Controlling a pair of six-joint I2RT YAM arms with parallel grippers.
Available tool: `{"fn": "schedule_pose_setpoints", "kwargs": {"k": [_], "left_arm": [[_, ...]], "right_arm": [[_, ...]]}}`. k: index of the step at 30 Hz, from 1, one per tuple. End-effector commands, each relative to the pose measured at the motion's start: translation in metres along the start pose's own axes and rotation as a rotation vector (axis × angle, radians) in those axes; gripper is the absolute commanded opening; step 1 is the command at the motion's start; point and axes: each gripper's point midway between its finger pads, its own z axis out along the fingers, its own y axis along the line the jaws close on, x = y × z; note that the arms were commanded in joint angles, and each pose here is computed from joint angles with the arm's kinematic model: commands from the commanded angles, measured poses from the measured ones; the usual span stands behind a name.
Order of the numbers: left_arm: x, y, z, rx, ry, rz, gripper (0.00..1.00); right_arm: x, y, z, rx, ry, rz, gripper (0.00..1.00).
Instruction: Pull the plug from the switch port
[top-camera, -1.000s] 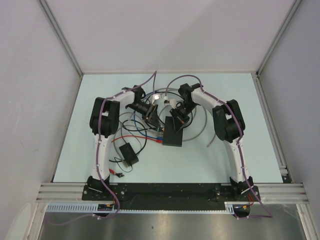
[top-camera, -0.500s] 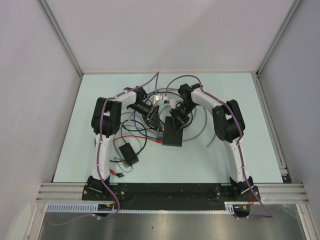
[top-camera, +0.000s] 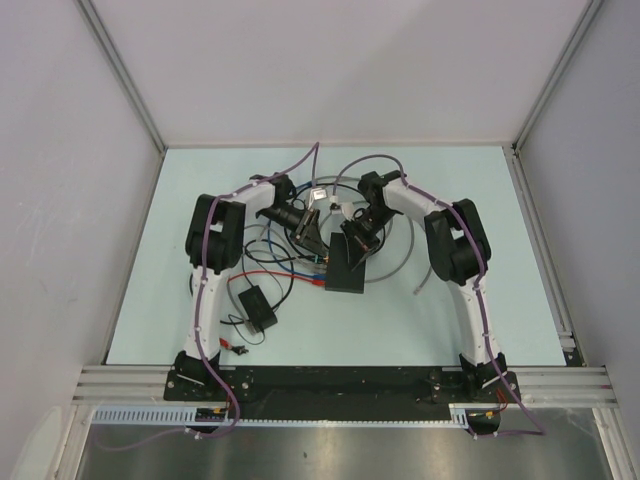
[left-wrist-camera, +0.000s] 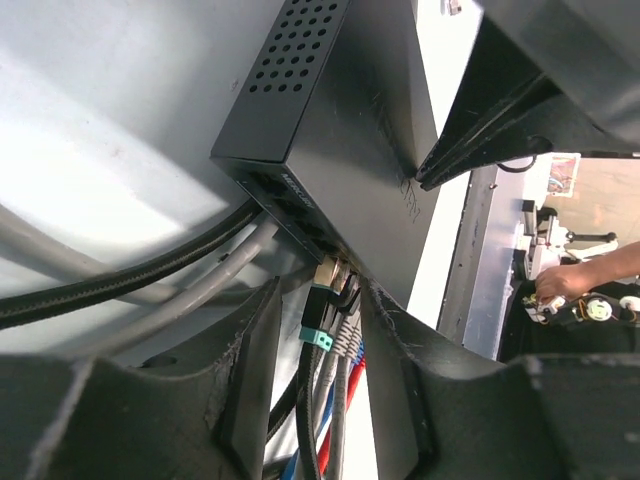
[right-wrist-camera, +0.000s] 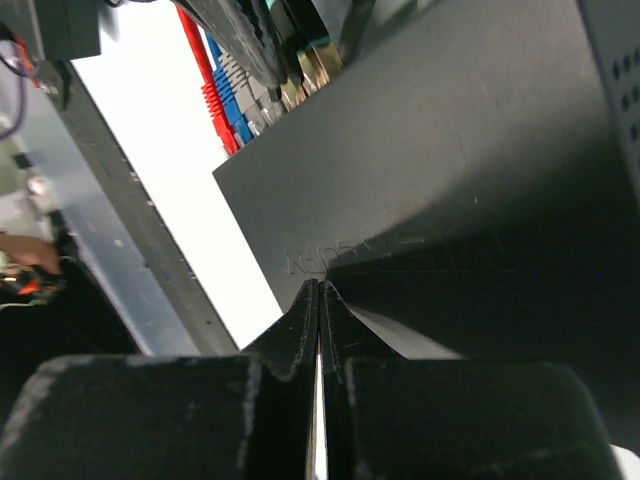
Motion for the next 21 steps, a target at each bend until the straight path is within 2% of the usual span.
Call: {"fn": "schedule_pose_setpoints", "kwargs": {"k": [1, 8, 16, 21], "left_arm": [[-0.013, -0.009, 0.003, 0.047, -0.031, 0.054, 0.42], [-0.003, -0.011, 0.012, 0.039, 0.002, 0.051, 0.4], [-0.001, -0.008, 0.014, 0.016, 0.013, 0.05, 0.27], [-0.001, -0.013, 0.013, 0.032, 0.011, 0.065, 0.28]], "right_arm": [[0.016, -0.066, 0.016, 0.194, 0.036, 0.005, 0.0], [0.022, -0.068, 0.021, 0.177, 0.043, 0.042, 0.0], [0.022, -0.07, 0.024, 0.173, 0.045, 0.054, 0.0], [0.021, -0.07, 0.024, 0.173, 0.041, 0.055, 0.0]]}}
